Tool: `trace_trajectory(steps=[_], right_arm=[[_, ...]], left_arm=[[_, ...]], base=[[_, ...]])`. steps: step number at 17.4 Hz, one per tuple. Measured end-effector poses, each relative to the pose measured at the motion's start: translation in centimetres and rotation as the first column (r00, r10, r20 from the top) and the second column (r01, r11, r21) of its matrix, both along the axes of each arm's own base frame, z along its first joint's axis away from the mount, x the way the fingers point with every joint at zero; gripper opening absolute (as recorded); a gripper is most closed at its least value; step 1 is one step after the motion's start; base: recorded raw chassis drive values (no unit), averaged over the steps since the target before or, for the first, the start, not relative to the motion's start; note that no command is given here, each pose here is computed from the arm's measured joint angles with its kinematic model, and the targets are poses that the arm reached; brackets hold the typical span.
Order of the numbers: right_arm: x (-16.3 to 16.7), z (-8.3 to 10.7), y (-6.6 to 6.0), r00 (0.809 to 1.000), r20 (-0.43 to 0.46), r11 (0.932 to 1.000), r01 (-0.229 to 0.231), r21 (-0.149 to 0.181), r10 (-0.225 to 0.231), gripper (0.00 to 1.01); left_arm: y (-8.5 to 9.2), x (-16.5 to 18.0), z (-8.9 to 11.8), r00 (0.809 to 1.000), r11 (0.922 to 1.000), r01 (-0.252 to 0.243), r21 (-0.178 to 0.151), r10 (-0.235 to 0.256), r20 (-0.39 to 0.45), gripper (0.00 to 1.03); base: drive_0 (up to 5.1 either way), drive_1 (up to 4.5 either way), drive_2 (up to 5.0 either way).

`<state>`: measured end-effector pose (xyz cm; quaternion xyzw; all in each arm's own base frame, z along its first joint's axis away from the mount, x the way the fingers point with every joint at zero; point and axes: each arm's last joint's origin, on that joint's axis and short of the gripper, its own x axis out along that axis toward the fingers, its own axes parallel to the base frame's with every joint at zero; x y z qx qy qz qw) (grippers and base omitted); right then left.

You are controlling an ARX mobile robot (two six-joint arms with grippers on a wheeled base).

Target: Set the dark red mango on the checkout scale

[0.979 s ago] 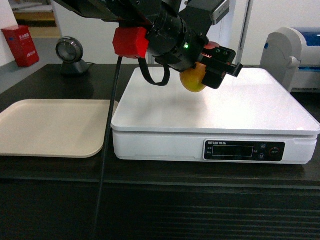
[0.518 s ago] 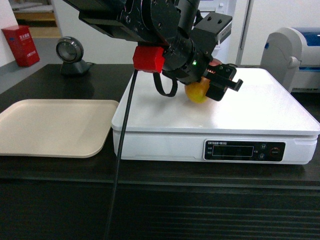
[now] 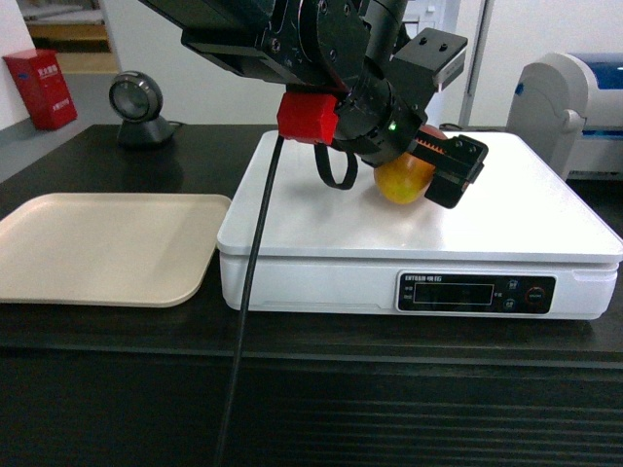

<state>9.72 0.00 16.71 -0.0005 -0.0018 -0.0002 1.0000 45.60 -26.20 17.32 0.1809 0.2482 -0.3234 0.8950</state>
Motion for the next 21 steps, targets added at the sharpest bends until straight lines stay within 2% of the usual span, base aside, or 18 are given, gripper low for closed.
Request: trace_trajectory(steps=[1, 5, 7, 9, 12, 14, 15, 16, 18, 19, 20, 21], right_arm=[[0.0, 0.0, 0.0, 1.000, 0.000, 1.0000, 0.000, 0.000, 0.000, 0.98], [0.0, 0.0, 0.0, 1.000, 0.000, 1.0000, 0.000, 0.000, 0.000, 0.98], [0.0, 0.0, 0.0, 1.000, 0.000, 1.0000, 0.000, 0.000, 0.000, 0.98], [0.0, 0.0, 0.0, 1.000, 0.000, 1.0000, 0.000, 0.000, 0.000, 0.98], [0.0, 0.0, 0.0, 1.000, 0.000, 1.0000, 0.000, 0.000, 0.000, 0.98], [0.0, 0.0, 0.0, 1.000, 0.000, 1.0000, 0.000, 0.000, 0.000, 0.98], [0.0, 0.0, 0.0, 1.000, 0.000, 1.0000, 0.000, 0.000, 0.000, 0.98], [0.0, 0.0, 0.0, 1.000, 0.000, 1.0000, 0.000, 0.000, 0.000, 0.98], [0.0, 0.0, 0.0, 1.000, 0.000, 1.0000, 0.000, 0.000, 0.000, 0.98], [0.0, 0.0, 0.0, 1.000, 0.000, 1.0000, 0.000, 0.000, 0.000, 0.98], [0.0, 0.0, 0.0, 1.000, 0.000, 1.0000, 0.000, 0.000, 0.000, 0.98], [0.0, 0.0, 0.0, 1.000, 0.000, 1.0000, 0.000, 0.000, 0.000, 0.98]], left_arm=[[0.0, 0.0, 0.0, 1.000, 1.0000, -0.003, -0.002, 0.003, 0.006, 0.97], [0.1, -0.1, 0.6, 0.999, 0.9997, -0.013, -0.022, 0.013, 0.034, 0.98], [0.2, -0.8, 1.9, 0.998, 0.9985, -0.019, -0.051, 0.021, 0.052, 0.98], [0.2, -1.0, 2.4, 0.998, 0.9979, -0.019, -0.062, 0.023, 0.060, 0.98], [0.2, -2.8, 5.2, 0.994, 0.9910, -0.016, -0.133, 0.031, 0.109, 0.98], [0.3, -5.0, 7.3, 0.986, 0.9814, -0.008, -0.192, 0.040, 0.160, 0.98], [0.5, -6.5, 8.5, 0.976, 0.9747, -0.005, -0.223, 0.053, 0.209, 0.98], [0.8, -8.5, 9.9, 0.959, 0.9678, -0.003, -0.252, 0.074, 0.272, 0.98], [1.6, -12.8, 12.9, 0.920, 0.9501, 0.033, -0.310, 0.092, 0.381, 0.98], [2.3, -14.7, 13.8, 0.903, 0.9485, 0.037, -0.315, 0.103, 0.416, 0.98], [3.4, -16.0, 14.1, 0.894, 0.9488, 0.019, -0.315, 0.126, 0.431, 0.98], [4.8, -17.2, 14.1, 0.883, 0.9455, -0.039, -0.323, 0.184, 0.431, 0.97]], base=[[0.0, 0.00, 0.0], [0.0, 0.00, 0.0], [0.0, 0.00, 0.0], [0.0, 0.00, 0.0], [0.0, 0.00, 0.0], [0.0, 0.00, 0.0], [0.0, 0.00, 0.0], [0.0, 0.00, 0.0], [0.0, 0.00, 0.0], [0.0, 0.00, 0.0], [0.0, 0.00, 0.0], [0.0, 0.00, 0.0]])
